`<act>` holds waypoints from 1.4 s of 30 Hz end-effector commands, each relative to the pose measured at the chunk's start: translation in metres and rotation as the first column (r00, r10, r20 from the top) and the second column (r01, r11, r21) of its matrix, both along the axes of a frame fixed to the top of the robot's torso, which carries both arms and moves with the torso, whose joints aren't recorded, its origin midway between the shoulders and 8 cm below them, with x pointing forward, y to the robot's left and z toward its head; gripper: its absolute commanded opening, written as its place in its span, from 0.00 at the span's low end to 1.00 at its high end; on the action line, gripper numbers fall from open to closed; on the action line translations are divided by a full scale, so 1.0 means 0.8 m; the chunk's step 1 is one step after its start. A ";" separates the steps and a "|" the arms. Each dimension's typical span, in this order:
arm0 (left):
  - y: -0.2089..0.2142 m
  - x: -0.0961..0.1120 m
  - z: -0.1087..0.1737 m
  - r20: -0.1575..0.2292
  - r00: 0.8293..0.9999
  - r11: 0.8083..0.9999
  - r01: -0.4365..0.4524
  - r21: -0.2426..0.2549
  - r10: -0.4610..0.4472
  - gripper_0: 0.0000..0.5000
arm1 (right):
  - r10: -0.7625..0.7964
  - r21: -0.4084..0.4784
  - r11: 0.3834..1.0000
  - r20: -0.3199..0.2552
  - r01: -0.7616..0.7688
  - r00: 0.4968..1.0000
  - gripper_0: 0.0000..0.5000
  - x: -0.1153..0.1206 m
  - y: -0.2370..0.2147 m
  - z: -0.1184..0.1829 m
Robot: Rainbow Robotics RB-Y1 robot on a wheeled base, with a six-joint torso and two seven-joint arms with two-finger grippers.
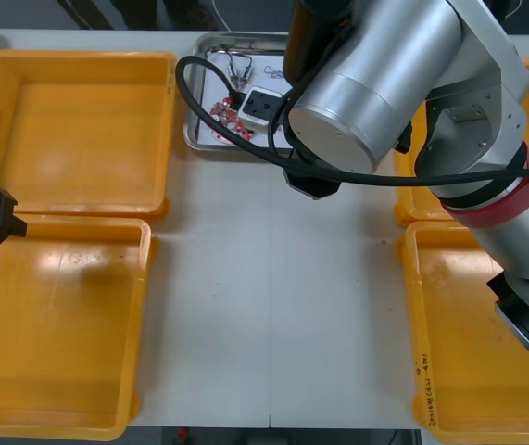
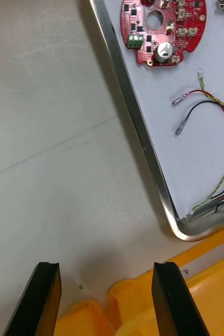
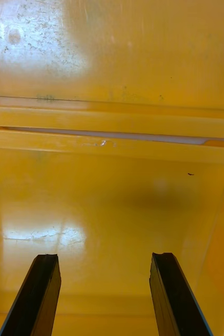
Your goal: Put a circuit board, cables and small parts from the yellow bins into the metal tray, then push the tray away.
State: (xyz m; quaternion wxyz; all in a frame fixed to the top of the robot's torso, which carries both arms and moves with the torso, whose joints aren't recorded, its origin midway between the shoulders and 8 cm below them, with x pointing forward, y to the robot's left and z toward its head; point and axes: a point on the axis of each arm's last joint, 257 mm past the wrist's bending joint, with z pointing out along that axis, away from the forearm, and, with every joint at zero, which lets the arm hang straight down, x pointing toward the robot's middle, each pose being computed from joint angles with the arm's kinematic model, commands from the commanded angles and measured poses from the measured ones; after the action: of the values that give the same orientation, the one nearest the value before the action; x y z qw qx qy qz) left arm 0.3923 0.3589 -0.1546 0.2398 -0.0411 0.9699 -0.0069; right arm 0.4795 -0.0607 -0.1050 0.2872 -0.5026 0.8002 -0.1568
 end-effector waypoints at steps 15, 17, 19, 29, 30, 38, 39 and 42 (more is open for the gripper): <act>0.019 -0.005 0.019 0.024 1.000 0.998 0.019 0.062 -0.021 1.00 | -0.389 0.356 0.847 -0.089 0.394 0.917 1.00 -0.006 -0.145 0.003; 0.019 -0.005 0.019 0.024 1.000 0.998 0.019 0.062 -0.021 1.00 | -0.445 0.373 0.813 -0.096 0.447 0.890 1.00 -0.005 -0.178 0.003; 0.019 -0.005 0.019 0.024 1.000 0.998 0.019 0.062 -0.021 1.00 | -0.477 0.381 0.791 -0.109 0.480 0.872 1.00 -0.007 -0.200 0.000; 0.019 -0.005 0.019 0.024 1.000 0.998 0.019 0.062 -0.021 1.00 | -0.595 0.436 0.658 -0.198 0.614 0.779 1.00 -0.041 -0.300 -0.018; 0.019 -0.005 0.019 0.024 1.000 0.998 0.019 0.062 -0.021 1.00 | -0.598 0.437 0.653 -0.203 0.619 0.775 1.00 -0.044 -0.305 -0.019; 0.019 -0.005 0.019 0.024 1.000 0.998 0.019 0.062 -0.021 1.00 | -0.631 0.442 0.615 -0.220 0.653 0.744 1.00 -0.081 -0.346 -0.027; 0.019 -0.005 0.019 0.024 1.000 0.998 0.019 0.062 -0.021 1.00 | -0.635 0.441 0.612 -0.219 0.656 0.740 1.00 -0.083 -0.349 -0.028; 0.019 -0.005 0.019 0.024 1.000 0.998 0.019 0.062 -0.021 1.00 | -0.660 0.438 0.590 -0.221 0.678 0.718 1.00 -0.094 -0.366 -0.032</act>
State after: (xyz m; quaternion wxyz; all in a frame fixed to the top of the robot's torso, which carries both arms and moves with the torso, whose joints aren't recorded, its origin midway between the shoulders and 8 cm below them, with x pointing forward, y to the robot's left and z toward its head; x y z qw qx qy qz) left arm 0.3922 0.3590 -0.1546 0.2399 -0.0408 0.9699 -0.0067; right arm 0.4157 -0.3284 -0.1400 0.3013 -0.1101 0.9470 -0.0182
